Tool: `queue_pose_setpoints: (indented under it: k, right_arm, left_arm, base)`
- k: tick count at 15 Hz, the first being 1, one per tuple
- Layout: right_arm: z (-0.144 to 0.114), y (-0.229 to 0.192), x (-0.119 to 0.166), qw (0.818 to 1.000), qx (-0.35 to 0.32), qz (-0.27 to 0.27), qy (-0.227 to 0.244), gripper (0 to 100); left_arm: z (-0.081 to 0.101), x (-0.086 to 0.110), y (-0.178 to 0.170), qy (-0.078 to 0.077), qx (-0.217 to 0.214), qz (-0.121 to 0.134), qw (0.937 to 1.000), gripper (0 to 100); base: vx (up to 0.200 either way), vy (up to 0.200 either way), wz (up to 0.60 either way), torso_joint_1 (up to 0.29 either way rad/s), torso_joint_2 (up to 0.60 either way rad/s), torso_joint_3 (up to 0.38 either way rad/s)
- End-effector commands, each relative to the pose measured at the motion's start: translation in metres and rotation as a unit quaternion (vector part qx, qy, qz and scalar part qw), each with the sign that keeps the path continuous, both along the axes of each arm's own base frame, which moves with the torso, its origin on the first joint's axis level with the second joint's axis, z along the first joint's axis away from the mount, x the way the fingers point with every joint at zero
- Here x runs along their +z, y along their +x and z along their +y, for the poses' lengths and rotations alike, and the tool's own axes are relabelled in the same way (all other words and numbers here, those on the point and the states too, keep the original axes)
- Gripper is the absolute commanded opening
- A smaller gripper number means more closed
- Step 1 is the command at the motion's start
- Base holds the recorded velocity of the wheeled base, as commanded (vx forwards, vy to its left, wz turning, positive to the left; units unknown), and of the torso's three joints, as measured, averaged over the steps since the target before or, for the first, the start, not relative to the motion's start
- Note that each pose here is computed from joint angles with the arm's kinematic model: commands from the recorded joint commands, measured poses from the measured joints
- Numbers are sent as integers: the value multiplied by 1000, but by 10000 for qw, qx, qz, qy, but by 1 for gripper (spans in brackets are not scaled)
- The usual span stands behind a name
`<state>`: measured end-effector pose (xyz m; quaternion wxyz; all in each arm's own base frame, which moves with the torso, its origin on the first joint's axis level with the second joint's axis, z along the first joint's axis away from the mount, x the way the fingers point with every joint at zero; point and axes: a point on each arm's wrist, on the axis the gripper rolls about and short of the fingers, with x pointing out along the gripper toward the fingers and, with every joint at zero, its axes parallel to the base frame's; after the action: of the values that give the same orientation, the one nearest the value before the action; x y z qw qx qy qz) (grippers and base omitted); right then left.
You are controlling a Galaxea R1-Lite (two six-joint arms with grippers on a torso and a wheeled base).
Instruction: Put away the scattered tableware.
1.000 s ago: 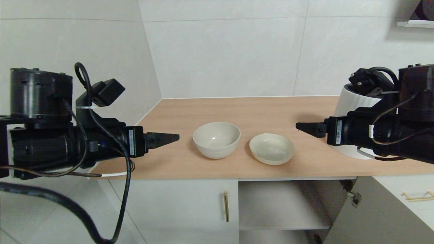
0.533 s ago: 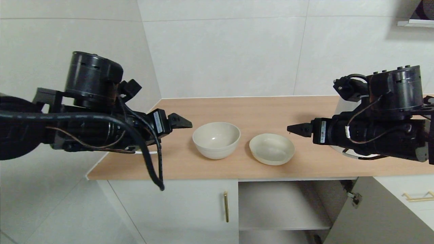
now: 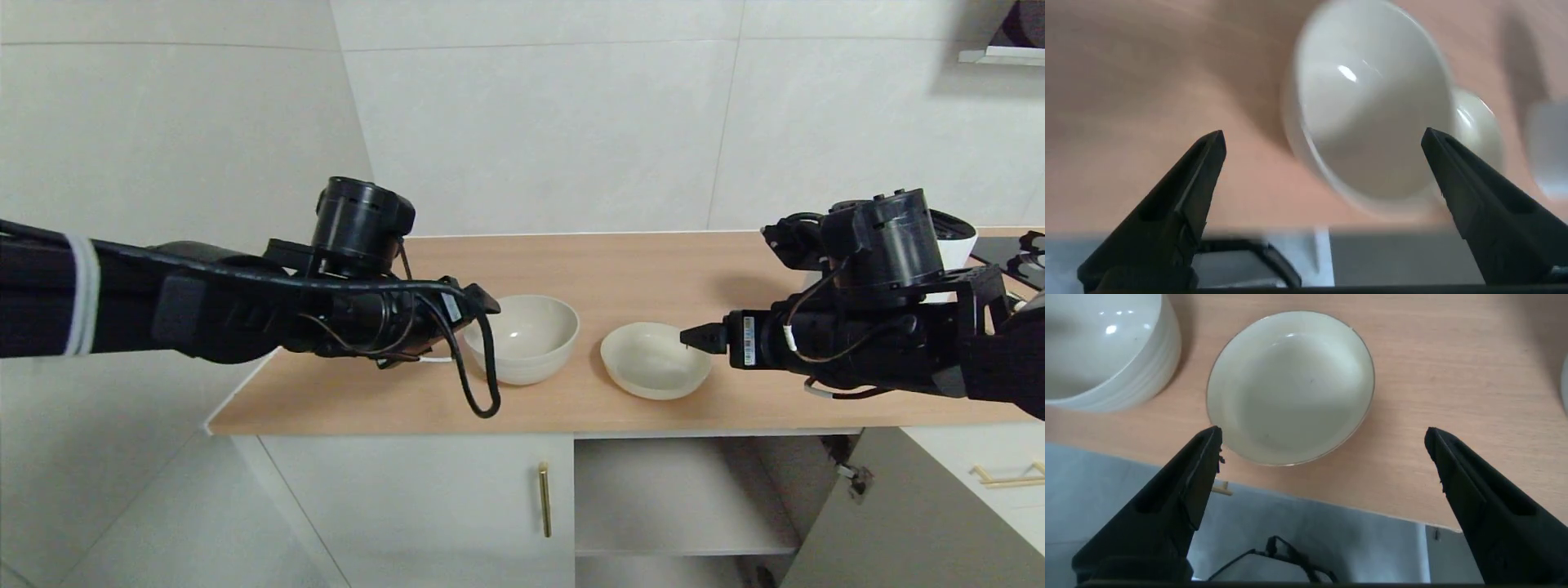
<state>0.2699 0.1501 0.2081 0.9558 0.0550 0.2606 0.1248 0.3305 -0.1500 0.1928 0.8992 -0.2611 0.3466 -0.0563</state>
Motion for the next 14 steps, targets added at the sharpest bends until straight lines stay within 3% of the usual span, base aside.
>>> queue_pose_setpoints:
  k: [1, 8, 9, 14]
  right_arm:
    - [1, 2, -3, 10000, -9, 43, -17, 100]
    - [1, 1, -5, 10000, 12, 74, -46, 100]
    - [1, 1, -5, 10000, 12, 74, -46, 100]
    - [1, 1, -4, 10000, 12, 68, -42, 100]
  left_arm:
    - [-10, -28, 23, 161, 189, 244, 9994, 100]
    - [-13, -37, 30, 195, 210, 320, 9991, 100]
    - [-13, -35, 29, 185, 210, 299, 9992, 0]
    - [-10, -25, 25, 98, 236, 201, 9995, 0]
  base:
    - [0, 0, 0, 0, 0, 0]
    - [0, 0, 0, 0, 0, 0]
    - [0, 0, 0, 0, 0, 0]
    - [0, 0, 0, 0, 0, 0]
